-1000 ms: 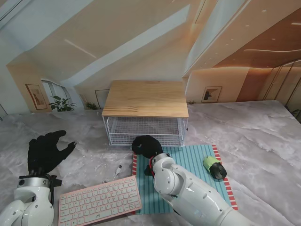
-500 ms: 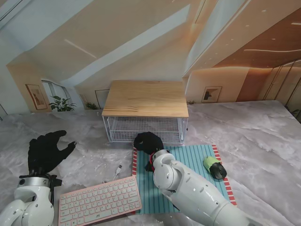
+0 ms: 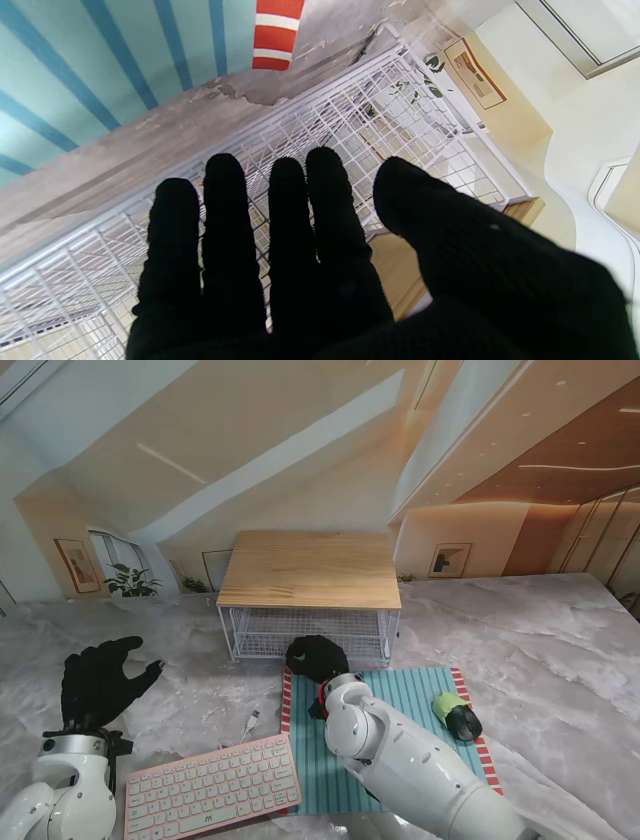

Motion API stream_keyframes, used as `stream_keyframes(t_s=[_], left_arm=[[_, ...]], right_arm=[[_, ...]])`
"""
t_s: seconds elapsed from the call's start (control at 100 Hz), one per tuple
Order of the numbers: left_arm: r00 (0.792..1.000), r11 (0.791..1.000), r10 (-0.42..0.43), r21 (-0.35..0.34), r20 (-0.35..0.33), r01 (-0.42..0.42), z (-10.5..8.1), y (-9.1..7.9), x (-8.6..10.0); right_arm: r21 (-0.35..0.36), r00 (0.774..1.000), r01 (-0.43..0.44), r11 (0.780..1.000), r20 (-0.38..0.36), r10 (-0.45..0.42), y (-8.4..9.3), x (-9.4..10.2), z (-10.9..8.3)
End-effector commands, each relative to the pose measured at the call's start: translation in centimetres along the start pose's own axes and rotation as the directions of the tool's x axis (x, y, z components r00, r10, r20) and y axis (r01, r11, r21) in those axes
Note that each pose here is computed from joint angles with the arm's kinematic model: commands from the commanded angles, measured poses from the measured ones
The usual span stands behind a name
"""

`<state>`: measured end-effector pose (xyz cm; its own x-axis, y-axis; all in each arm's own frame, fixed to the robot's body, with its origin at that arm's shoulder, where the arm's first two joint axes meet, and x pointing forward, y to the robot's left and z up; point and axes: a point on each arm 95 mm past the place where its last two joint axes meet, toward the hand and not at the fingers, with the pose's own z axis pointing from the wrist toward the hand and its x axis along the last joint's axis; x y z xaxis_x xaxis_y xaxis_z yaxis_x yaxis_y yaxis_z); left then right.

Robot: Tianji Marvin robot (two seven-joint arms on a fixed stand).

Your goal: Unroll the mouse pad and set up the keyboard and mouse from the tabletop organizer

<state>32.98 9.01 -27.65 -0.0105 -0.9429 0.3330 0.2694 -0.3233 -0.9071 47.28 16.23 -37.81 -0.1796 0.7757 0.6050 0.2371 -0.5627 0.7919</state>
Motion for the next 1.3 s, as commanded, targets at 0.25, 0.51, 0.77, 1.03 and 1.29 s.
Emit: stream_keyframes(t_s=[0.25,0.51,0.77,1.03,1.29], left_arm=[[1.0,1.0,-0.002,-0.02,-0.003,0.002,0.0,0.3,0.2],[1.0,1.0,-0.005,-0.022,-0.005,0.005,0.0,0.3,0.3],[1.0,1.0,-0.011,-0.02,-0.007,0.011,-0.1,0.3,0.3],[0.999,0.999,-0.027,-0.021,-0.017,0.027,0.0,0.3,0.6],[0.998,0.998,-0.06,-0.032,-0.03,0.059,-0.2,0.6,1.1]], right_arm=[[0.006,1.0,0.008,1.0,0.011,-0.008,0.2,0.3,0.3],[0.017,0.999,0.022,1.0,0.029,-0.022,0.5,0.0,0.5],[0.005,1.0,-0.014,1.0,0.021,0.014,0.5,0.0,-0.2],[-0.02,0.995,-0.098,0.995,0.0,0.098,0.4,0.3,-2.6],[-0.094,0.982,-0.184,0.978,-0.057,0.179,2.0,0.9,-6.2]])
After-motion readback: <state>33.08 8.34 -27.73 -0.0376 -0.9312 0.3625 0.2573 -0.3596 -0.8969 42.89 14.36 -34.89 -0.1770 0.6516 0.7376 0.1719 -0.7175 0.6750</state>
